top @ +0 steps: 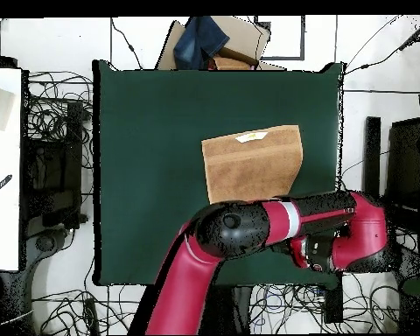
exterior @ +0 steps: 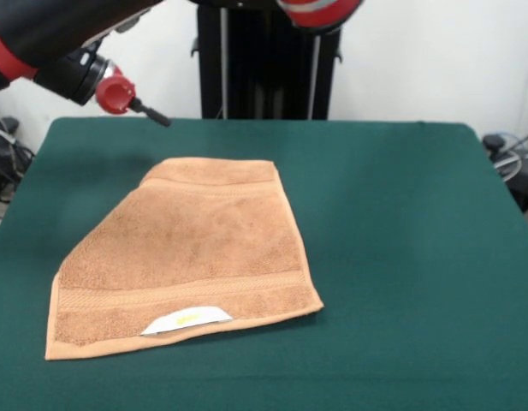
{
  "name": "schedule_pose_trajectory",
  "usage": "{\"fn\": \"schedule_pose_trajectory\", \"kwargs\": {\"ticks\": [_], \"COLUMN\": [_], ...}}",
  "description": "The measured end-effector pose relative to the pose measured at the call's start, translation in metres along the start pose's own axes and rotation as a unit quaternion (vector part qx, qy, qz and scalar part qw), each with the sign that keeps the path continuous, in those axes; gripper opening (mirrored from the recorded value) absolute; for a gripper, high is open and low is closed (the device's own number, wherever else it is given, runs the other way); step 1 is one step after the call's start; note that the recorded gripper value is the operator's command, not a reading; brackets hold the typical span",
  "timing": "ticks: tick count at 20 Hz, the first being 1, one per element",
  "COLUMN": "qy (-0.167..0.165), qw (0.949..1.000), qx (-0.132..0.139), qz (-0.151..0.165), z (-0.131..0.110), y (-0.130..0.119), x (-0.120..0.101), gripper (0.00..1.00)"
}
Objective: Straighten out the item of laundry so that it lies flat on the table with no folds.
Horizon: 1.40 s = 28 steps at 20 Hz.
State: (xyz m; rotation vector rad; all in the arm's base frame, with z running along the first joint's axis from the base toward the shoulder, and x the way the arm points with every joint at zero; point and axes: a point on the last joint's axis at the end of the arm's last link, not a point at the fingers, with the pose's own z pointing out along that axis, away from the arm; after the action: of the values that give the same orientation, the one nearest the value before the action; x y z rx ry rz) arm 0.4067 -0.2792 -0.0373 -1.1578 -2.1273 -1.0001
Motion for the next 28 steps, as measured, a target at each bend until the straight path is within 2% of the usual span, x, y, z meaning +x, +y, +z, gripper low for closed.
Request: {"fn": "schedule_pose_trajectory", "kwargs": {"ticks": [11,18,23,28], "qy": [0.019,0.039,0.067,0.063], "qw": [0.9996,0.9986,0.9971,0.9971], "qx": [-0.018,-0.034,-0.035,-0.030], "qz": [-0.008,-0.013,-0.011,-0.030], "z": [-0.013,-0.026,-0.039,-0.045], "y": [0.000,0.009,0.019,0.032], "x": [-0.016,-0.011,-0.001,-0.006], "gripper": [0.00,0.00,0.00,0.00]}}
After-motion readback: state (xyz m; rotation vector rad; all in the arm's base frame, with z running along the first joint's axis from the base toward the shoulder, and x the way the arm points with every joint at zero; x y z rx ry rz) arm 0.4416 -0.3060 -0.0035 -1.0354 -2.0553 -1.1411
